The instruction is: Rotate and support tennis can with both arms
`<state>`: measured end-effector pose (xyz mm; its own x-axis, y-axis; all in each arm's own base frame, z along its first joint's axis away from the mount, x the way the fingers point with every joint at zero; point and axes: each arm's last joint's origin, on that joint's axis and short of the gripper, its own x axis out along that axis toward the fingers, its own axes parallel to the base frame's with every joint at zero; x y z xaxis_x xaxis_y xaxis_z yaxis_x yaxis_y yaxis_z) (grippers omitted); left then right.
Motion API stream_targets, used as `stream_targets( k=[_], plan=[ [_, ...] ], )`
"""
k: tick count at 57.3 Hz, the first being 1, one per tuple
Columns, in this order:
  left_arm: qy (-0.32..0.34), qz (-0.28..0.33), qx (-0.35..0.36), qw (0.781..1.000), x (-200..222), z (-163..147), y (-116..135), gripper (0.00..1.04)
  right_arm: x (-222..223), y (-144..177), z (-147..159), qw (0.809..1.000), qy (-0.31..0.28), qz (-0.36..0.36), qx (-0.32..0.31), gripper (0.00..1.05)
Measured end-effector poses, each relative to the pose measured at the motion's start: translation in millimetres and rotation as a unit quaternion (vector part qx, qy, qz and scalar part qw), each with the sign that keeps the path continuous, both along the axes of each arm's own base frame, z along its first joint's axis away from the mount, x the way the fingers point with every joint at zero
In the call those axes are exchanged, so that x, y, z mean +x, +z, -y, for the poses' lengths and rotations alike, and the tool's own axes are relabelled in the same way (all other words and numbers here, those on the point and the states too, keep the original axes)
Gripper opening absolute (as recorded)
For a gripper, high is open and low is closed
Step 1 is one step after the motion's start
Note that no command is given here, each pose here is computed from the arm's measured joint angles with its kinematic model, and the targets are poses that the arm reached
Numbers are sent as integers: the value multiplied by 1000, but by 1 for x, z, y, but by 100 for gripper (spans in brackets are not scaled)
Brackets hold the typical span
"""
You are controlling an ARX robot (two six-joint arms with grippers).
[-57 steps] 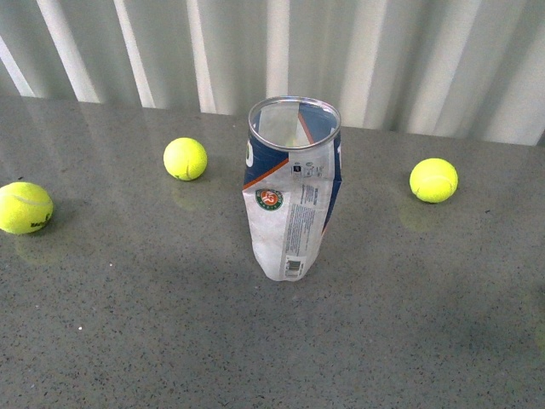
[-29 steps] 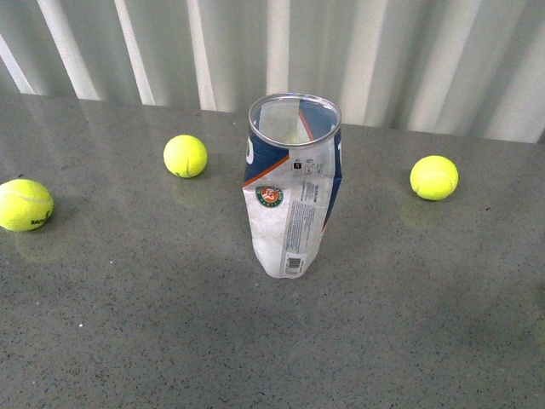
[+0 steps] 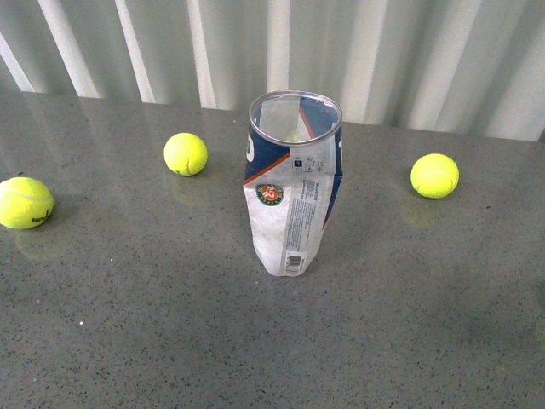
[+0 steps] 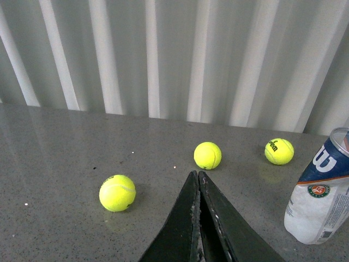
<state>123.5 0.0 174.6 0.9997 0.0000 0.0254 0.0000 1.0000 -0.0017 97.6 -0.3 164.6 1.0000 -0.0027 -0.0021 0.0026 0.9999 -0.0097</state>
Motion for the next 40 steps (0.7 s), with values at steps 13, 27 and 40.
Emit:
stream_targets(
  k=[13, 27, 40],
  plan=[
    [0, 1, 0, 1000, -6, 0, 0, 4, 0, 0, 0, 1000, 0, 0, 0, 98],
    [0, 2, 0, 1000, -12, 0, 0, 4, 0, 0, 0, 1000, 0, 0, 0, 98],
    [0, 1, 0, 1000, -16, 0, 0, 4, 0, 0, 0, 1000, 0, 0, 0, 98]
  ],
)
